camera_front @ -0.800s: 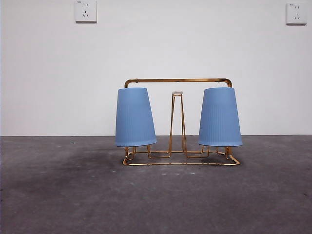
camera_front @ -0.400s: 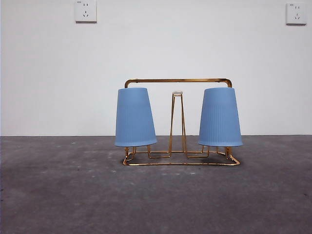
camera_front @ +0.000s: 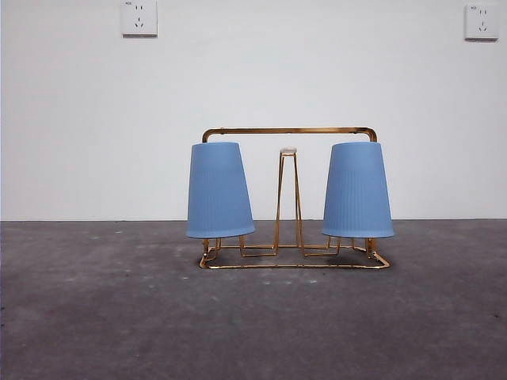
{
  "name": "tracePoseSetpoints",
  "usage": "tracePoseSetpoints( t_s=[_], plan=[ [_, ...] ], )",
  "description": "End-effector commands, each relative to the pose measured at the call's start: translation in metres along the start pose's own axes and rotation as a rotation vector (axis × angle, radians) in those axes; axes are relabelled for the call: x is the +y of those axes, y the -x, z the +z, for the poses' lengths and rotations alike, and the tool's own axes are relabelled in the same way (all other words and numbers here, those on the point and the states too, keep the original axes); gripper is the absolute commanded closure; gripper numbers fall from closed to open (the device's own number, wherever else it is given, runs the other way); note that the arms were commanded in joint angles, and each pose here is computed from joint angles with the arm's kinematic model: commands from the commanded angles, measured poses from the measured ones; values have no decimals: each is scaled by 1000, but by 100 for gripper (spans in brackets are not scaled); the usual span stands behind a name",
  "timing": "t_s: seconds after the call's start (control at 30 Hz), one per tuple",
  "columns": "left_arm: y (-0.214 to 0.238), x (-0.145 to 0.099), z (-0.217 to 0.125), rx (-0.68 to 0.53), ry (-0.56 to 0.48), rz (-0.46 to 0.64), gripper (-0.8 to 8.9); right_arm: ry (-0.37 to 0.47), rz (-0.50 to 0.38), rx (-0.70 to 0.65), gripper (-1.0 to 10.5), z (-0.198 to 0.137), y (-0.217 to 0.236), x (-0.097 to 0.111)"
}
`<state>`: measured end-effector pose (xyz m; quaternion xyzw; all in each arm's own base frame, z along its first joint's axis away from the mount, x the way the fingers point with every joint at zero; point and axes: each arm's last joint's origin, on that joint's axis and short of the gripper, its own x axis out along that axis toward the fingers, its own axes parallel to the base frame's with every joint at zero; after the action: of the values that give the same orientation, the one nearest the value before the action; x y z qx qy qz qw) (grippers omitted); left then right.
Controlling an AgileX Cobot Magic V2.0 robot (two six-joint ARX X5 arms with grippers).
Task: Pick up cup 1,put cup 1 in the cup rack,pick up cup 2,put cup 2 in the cup rack
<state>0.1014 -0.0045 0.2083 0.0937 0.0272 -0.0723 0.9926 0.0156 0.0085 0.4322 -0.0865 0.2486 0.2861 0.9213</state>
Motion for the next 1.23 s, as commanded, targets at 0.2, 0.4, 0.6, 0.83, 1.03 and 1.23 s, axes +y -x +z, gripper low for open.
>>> tracePoseSetpoints(
  t_s=[0.2,0.4,0.6,0.83,1.03,1.23],
  plan=[
    [0,-6,-38,20,40,30,814,0,-3,19,944,-3,1,0],
    [1,-8,-55,76,72,75,814,0,-3,19,944,-3,1,0],
    [2,-9,-58,105,95,66,814,0,-3,19,944,-3,1,0],
    [1,-9,-58,104,97,62,814,0,-3,19,944,-3,1,0],
    [1,-9,-59,113,98,61,814,0,-3,19,944,-3,1,0],
    [1,-9,-59,114,98,61,814,0,-3,19,944,-3,1,0]
  ],
)
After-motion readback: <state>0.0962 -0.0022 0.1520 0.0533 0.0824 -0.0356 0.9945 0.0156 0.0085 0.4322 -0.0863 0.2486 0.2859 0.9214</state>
